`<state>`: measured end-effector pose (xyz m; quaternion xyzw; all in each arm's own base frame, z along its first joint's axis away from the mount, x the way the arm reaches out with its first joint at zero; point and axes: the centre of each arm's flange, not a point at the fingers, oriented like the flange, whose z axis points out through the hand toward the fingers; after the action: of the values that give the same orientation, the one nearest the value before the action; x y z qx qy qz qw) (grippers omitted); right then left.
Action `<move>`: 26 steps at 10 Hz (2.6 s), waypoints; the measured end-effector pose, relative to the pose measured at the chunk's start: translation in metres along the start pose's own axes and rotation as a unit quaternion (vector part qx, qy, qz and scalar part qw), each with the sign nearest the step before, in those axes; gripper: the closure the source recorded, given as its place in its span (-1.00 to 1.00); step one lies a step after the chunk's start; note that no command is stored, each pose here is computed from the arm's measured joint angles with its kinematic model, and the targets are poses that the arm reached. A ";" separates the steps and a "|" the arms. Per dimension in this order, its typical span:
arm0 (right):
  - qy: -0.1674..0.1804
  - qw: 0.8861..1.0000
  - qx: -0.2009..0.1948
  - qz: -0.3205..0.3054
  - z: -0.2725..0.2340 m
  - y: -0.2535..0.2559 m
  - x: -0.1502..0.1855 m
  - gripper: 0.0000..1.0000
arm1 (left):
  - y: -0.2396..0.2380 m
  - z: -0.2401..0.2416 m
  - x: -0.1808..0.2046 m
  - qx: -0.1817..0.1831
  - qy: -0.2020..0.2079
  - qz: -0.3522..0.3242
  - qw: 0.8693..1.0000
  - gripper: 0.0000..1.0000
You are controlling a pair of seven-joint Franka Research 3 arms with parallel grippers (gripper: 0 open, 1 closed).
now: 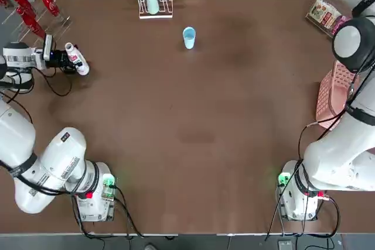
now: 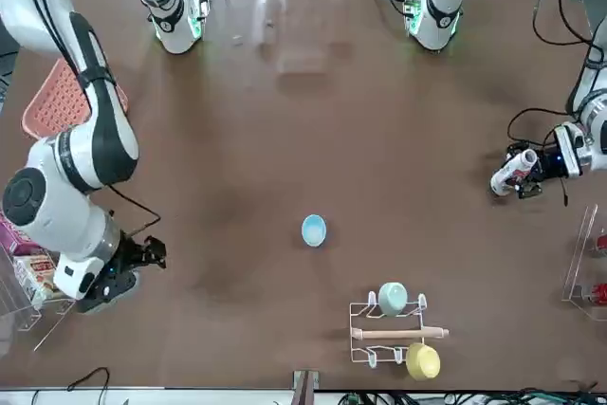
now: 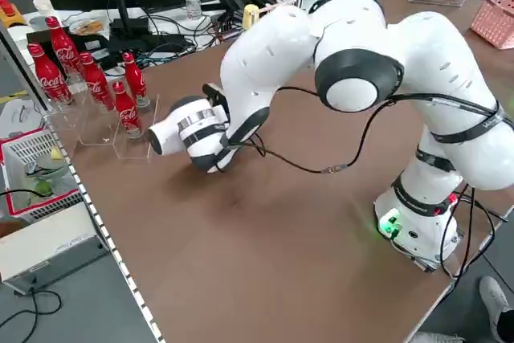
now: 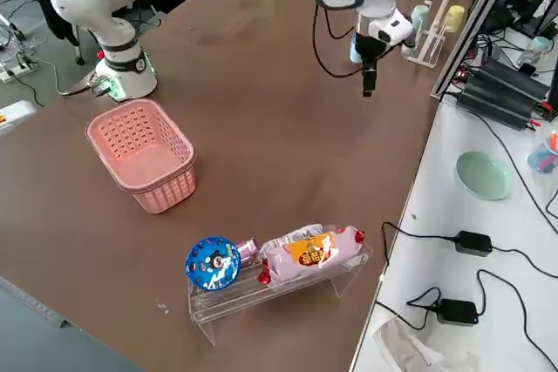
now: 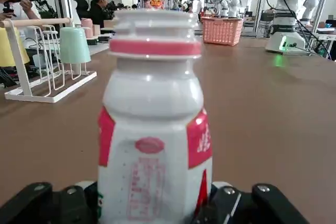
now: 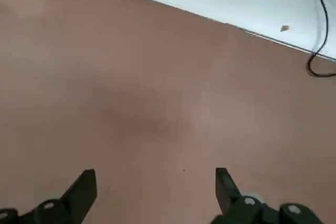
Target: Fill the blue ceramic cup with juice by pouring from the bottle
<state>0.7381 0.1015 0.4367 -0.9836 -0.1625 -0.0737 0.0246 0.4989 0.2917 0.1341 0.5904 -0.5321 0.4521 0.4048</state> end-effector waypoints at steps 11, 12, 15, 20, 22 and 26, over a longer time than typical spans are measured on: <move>-0.008 0.981 -0.069 0.183 -0.141 0.025 -0.048 -1.00 | -0.007 -0.003 -0.002 -0.004 0.012 0.012 1.000 -0.52; -0.006 0.978 -0.039 0.204 -0.148 0.025 -0.054 -1.00 | -0.007 -0.004 -0.001 -0.004 0.012 0.013 1.000 -0.62; -0.022 0.970 -0.027 0.242 -0.183 0.041 -0.090 -1.00 | -0.011 -0.010 0.002 0.000 0.009 0.018 1.000 -0.99; -0.039 0.967 -0.035 0.248 -0.191 0.043 -0.108 -1.00 | 0.002 -0.048 -0.001 0.010 -0.004 0.020 1.000 -0.99; -0.035 0.968 -0.039 0.244 -0.193 0.043 -0.110 -1.00 | 0.000 -0.051 0.000 0.007 -0.011 0.025 1.000 -0.99; -0.027 0.971 -0.040 0.235 -0.207 0.029 -0.124 -1.00 | 0.003 -0.068 0.000 0.003 -0.030 0.028 0.999 -0.98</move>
<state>0.6025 0.0202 0.6211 -0.9960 0.0761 -0.0457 -0.0025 0.4888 0.3564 0.1521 0.5903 -0.5588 0.4468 0.3737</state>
